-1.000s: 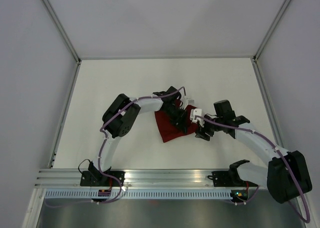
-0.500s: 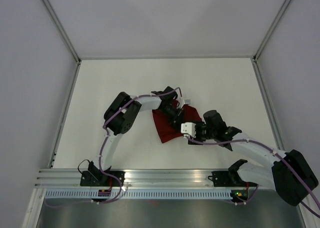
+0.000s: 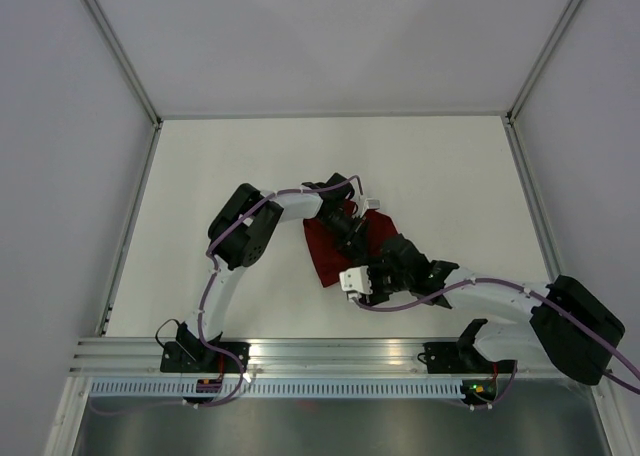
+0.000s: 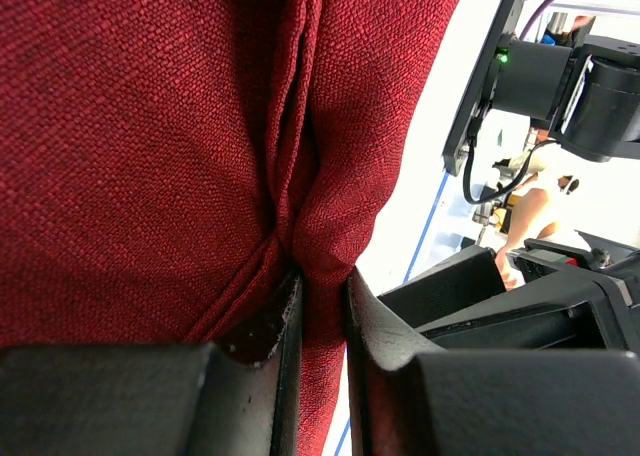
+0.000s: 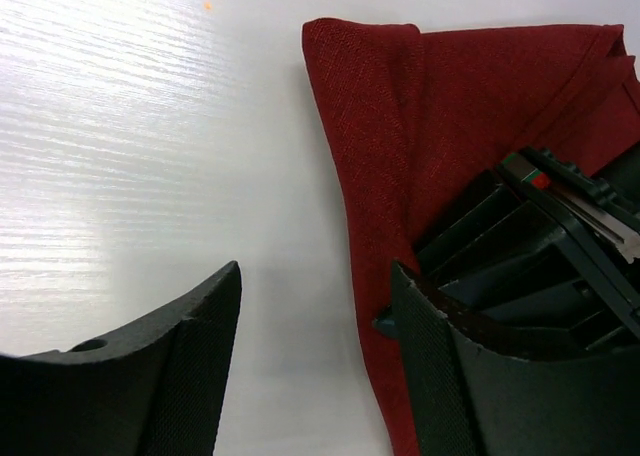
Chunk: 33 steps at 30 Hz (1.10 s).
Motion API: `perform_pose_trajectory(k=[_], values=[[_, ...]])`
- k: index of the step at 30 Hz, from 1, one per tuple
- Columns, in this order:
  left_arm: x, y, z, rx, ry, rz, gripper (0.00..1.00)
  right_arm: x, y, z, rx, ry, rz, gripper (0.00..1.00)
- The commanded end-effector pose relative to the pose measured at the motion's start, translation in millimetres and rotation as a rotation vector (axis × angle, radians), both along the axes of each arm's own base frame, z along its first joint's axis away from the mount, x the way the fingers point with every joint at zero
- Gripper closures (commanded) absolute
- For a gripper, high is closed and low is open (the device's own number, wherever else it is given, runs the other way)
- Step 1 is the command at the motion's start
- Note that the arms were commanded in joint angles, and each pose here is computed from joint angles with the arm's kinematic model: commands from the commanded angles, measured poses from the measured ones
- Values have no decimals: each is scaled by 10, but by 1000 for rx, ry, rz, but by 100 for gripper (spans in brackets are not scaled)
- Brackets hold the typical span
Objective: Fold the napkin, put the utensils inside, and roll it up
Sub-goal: Roll the napkin at the center of the board.
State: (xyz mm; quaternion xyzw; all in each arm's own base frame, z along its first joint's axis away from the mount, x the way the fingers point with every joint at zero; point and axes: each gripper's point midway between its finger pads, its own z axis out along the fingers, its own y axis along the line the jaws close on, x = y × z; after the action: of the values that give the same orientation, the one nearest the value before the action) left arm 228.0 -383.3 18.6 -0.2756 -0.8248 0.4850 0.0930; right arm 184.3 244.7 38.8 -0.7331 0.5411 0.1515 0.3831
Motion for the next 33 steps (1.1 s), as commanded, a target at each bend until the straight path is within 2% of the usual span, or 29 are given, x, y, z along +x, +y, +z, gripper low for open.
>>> perform_pose_trajectory(k=[1,5,10,13,24,33], values=[[-75,204,-377,184,88,49,98,204,106,170,38,-115,-14,34],[-76,217,-387,182,100,51,98,257,-16,247,43,-178,-30,34],[-67,230,-397,180,112,54,98,458,-249,265,26,-152,-73,34],[-56,243,-394,175,119,57,98,446,-349,198,14,-91,-74,34],[-50,251,-359,165,131,60,98,360,-281,89,28,-51,-13,34],[-49,253,-351,164,138,61,98,439,-169,60,29,-71,3,35]])
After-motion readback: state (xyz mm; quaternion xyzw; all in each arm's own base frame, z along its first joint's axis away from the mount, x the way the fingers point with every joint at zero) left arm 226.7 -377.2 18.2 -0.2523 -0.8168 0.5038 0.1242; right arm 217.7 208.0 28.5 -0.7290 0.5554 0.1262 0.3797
